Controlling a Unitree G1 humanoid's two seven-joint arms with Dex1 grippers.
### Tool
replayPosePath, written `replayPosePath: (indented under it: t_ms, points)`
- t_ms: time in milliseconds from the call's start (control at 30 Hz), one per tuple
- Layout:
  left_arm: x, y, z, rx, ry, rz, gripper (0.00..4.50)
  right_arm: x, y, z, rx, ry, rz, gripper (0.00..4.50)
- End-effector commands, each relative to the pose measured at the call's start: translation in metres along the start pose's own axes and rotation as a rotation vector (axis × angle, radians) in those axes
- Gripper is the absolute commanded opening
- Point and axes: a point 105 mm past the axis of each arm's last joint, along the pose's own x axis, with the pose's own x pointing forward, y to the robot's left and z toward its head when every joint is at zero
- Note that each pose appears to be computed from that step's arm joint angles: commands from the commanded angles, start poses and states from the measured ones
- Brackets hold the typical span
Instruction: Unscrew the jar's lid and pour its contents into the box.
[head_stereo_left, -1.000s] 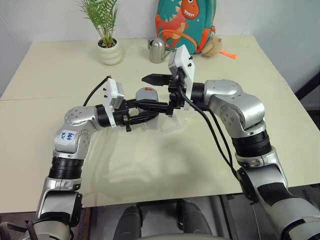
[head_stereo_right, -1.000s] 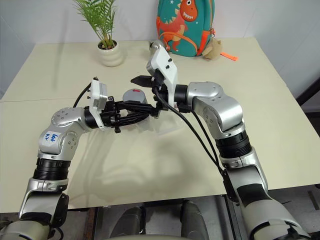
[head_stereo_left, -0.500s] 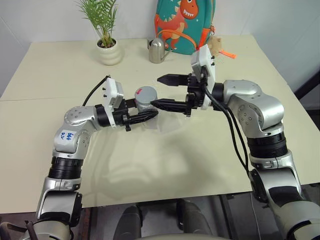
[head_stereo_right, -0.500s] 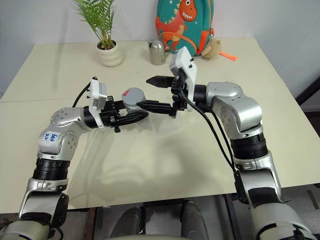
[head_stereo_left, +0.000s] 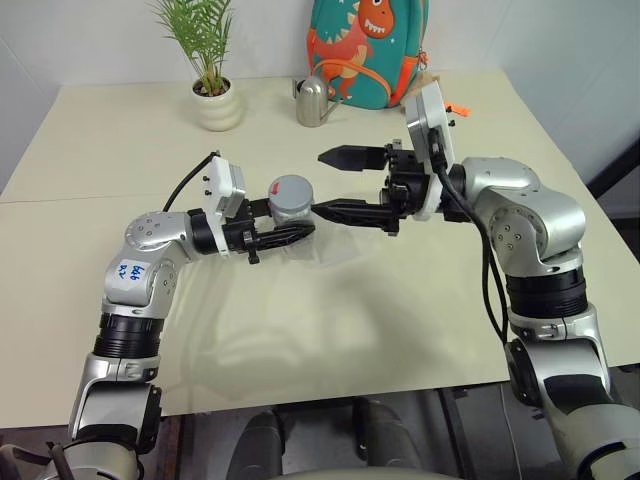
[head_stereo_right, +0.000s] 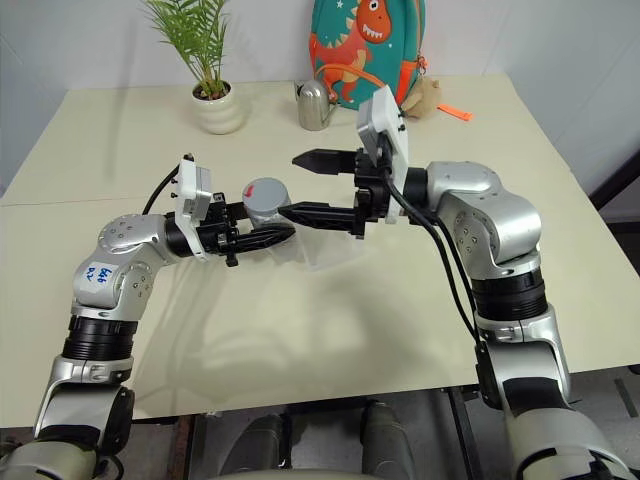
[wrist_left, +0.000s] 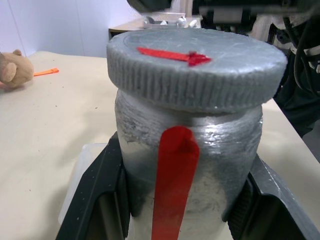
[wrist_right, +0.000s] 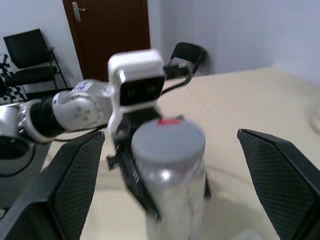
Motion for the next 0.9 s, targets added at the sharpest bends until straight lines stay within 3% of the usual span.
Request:
replayPosePath:
  t_ms: [33, 400, 500, 633, 800, 900]
  points:
    - [-0.001, -0.001, 0.01, 0.042, -0.026, -0.001, 1.92, 0.014, 0.005, -0.001, -0.021, 0.026, 0.017, 4.48]
    - [-0.001, -0.001, 0.01, 0.043, -0.024, -0.004, 1.92, 0.029, 0.003, -0.006, -0.007, 0.026, 0.0, 4.48]
    - [0.0, -0.001, 0.011, 0.044, -0.024, -0.005, 1.92, 0.03, 0.003, -0.005, -0.005, 0.019, 0.006, 3.91]
    - [-0.001, -0.001, 0.011, 0.046, -0.026, -0.002, 1.92, 0.03, 0.004, 0.0, -0.004, -0.006, 0.012, 2.6]
    - [-0.004, -0.001, 0.01, 0.045, -0.022, 0.007, 1.92, 0.017, 0.008, 0.044, 0.124, -0.264, 0.04, 2.54]
    - [-0.007, 0.0, 0.009, 0.041, -0.021, 0.02, 1.92, -0.005, 0.002, 0.057, 0.172, -0.359, -0.014, 2.54]
